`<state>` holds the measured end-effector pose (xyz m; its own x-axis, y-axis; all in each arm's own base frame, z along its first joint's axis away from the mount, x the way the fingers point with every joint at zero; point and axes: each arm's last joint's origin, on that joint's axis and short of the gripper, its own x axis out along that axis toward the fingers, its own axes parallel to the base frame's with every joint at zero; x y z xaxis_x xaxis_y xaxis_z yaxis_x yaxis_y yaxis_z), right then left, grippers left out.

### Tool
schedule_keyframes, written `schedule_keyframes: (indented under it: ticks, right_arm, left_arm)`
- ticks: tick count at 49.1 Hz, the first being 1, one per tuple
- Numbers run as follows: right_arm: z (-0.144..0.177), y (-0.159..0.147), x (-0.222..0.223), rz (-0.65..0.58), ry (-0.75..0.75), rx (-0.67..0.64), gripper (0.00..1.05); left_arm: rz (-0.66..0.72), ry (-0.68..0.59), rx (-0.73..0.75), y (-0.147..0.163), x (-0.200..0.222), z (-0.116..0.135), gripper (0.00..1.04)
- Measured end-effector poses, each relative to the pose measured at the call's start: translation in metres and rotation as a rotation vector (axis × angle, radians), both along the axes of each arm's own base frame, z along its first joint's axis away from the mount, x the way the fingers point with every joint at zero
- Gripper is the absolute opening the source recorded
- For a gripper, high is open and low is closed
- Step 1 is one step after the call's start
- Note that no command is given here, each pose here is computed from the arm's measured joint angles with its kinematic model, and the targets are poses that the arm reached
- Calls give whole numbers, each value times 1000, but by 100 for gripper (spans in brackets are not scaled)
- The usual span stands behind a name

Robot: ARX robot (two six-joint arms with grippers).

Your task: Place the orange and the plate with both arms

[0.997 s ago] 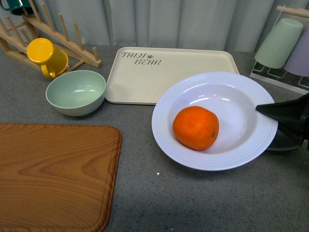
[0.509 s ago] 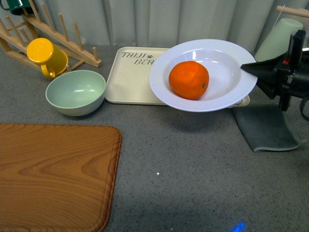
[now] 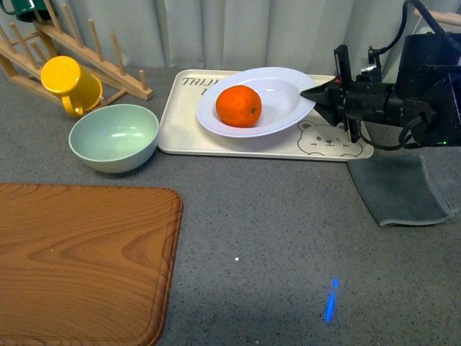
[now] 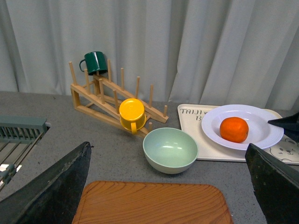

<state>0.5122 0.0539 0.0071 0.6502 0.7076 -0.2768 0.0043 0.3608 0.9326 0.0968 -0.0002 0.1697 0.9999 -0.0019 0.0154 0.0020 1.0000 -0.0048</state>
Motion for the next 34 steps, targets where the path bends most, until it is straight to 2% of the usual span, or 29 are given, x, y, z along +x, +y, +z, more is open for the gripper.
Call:
schedule_keyframes:
  ticks: [7, 12, 23, 34]
  right_arm:
    - [0, 8, 5, 32, 11, -44, 3]
    - [-4, 8, -1, 36, 21, -59, 22]
    - [-7, 6, -15, 30, 37, -82, 52]
    - [19, -1, -26, 17, -15, -93, 85]
  left_arm:
    - [0, 0, 0, 0, 0, 0, 98]
    - [0, 0, 0, 0, 0, 0, 98]
    - [0, 0, 0, 0, 0, 0, 98]
    - [0, 0, 0, 0, 0, 0, 98]
